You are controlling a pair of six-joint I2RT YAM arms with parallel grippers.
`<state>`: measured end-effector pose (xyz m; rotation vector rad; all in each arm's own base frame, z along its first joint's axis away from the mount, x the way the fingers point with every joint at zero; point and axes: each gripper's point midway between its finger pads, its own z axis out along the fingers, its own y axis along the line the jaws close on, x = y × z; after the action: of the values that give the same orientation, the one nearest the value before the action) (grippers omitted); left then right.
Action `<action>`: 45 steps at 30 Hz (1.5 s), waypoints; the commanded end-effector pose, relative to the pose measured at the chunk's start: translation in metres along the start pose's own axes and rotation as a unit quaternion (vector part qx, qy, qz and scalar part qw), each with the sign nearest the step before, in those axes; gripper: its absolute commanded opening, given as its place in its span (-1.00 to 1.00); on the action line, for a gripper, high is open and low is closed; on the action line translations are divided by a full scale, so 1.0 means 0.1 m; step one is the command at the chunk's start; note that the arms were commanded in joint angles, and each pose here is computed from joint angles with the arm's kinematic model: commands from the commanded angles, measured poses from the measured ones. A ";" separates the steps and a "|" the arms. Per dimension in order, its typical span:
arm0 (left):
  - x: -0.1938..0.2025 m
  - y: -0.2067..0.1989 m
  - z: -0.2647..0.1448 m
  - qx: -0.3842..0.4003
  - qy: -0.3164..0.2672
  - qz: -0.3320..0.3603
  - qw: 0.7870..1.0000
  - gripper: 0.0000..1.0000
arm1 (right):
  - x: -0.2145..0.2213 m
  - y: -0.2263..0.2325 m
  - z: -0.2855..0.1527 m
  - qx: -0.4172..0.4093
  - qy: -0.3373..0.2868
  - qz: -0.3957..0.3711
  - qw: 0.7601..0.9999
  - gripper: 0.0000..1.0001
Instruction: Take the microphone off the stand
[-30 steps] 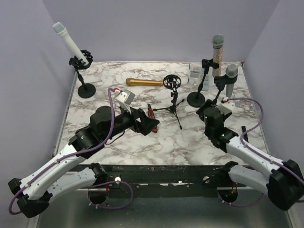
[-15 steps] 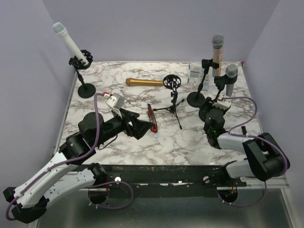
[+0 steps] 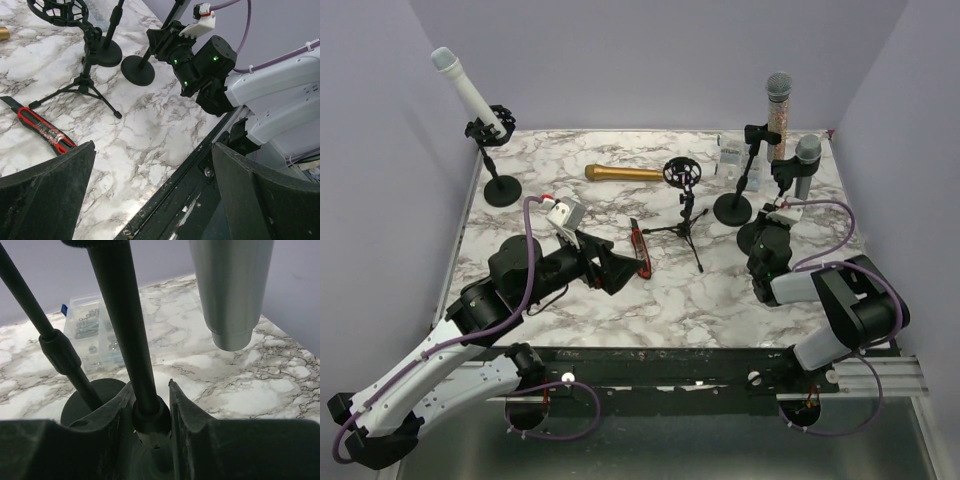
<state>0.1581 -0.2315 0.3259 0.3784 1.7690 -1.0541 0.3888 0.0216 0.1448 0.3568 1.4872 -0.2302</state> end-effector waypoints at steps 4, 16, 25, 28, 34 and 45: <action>0.03 0.05 0.02 -0.006 -0.001 0.006 1.000 0.97 | -0.18 0.01 -0.12 -0.030 -0.009 0.025 0.999 -0.59; 0.10 0.05 0.12 0.008 -0.001 -0.003 1.000 0.97 | 0.05 -0.01 -0.74 -0.055 0.131 0.079 0.987 -0.98; 0.11 0.02 0.16 0.020 -0.004 -0.015 1.000 0.97 | 0.12 0.26 -1.12 -0.053 0.149 0.010 0.987 -0.99; 0.10 0.00 0.15 0.024 -0.005 -0.018 1.000 0.98 | 0.14 0.29 -1.11 -0.049 0.154 0.007 0.987 -0.92; 0.11 0.02 0.10 0.020 -0.009 -0.020 1.000 0.97 | 0.12 0.32 -1.16 -0.066 0.160 0.011 0.985 -0.30; 0.02 -0.07 0.22 0.033 -0.007 -0.016 0.999 0.98 | 0.05 0.40 -1.43 -0.106 0.235 0.075 0.963 0.32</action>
<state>0.1657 -0.2455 0.3074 0.3647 1.7784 -1.0929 0.2829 0.1024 0.1293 0.3319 1.8653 0.0417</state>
